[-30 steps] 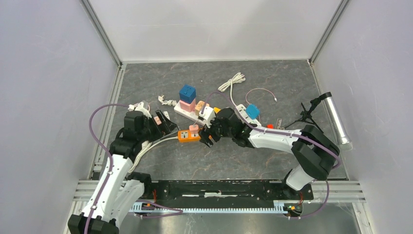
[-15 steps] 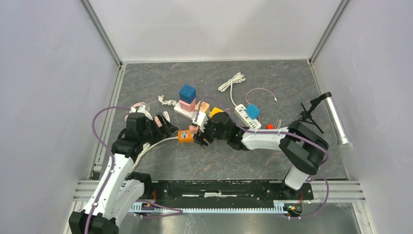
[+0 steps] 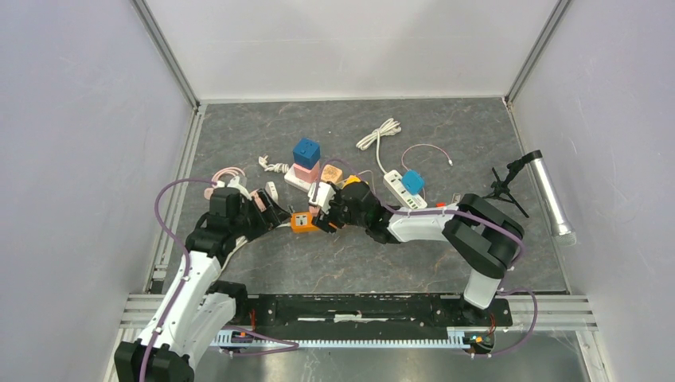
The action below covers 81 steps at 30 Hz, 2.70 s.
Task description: Pull the plug off the socket
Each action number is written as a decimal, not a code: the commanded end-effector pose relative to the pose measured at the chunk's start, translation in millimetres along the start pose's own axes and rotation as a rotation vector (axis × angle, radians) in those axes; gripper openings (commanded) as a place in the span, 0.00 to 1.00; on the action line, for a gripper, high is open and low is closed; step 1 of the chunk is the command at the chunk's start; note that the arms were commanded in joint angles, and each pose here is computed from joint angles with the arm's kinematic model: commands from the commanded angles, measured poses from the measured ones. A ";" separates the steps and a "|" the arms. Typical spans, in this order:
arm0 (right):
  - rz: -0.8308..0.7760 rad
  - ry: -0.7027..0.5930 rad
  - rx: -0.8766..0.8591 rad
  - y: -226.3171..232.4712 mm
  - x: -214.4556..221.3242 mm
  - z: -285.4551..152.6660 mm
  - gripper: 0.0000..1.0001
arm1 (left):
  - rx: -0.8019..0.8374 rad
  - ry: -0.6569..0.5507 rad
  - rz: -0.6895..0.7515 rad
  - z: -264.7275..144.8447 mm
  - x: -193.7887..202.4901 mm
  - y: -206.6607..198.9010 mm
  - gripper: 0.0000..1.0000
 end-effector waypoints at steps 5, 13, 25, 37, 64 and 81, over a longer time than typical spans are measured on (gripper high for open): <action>-0.079 -0.117 -0.083 -2.1 -19.8 12.8 0.59 | 0.050 0.020 -0.036 5.6 -0.1 -4.8 0.80; -0.032 -0.091 -0.067 2.0 -11.3 1.4 0.33 | 0.061 0.068 -0.080 21.6 7.9 -2.1 0.75; 0.128 -0.012 -0.108 27.7 -7.2 -11.4 0.42 | -0.049 0.084 -0.081 44.7 23.5 2.6 0.74; 0.060 0.017 -0.100 12.3 -14.2 12.6 0.57 | -0.175 0.072 0.015 65.5 35.4 -3.8 0.66; 0.116 0.008 -0.161 33.2 -1.4 -17.1 0.00 | -0.171 0.038 0.019 64.9 48.7 8.7 0.66; 0.147 0.056 -0.205 35.8 -4.4 -7.3 0.00 | -0.076 0.123 0.102 61.1 66.0 9.7 0.61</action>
Point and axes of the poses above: each gripper's point midway between its finger pads, its own z axis out along the fingers, its own y axis along the line the jaws close on, x = y × z, the point moved 8 cm from there along -z, back along the fingers, and after that the axes turned 2 degrees about -z, right-handed, at the moved point
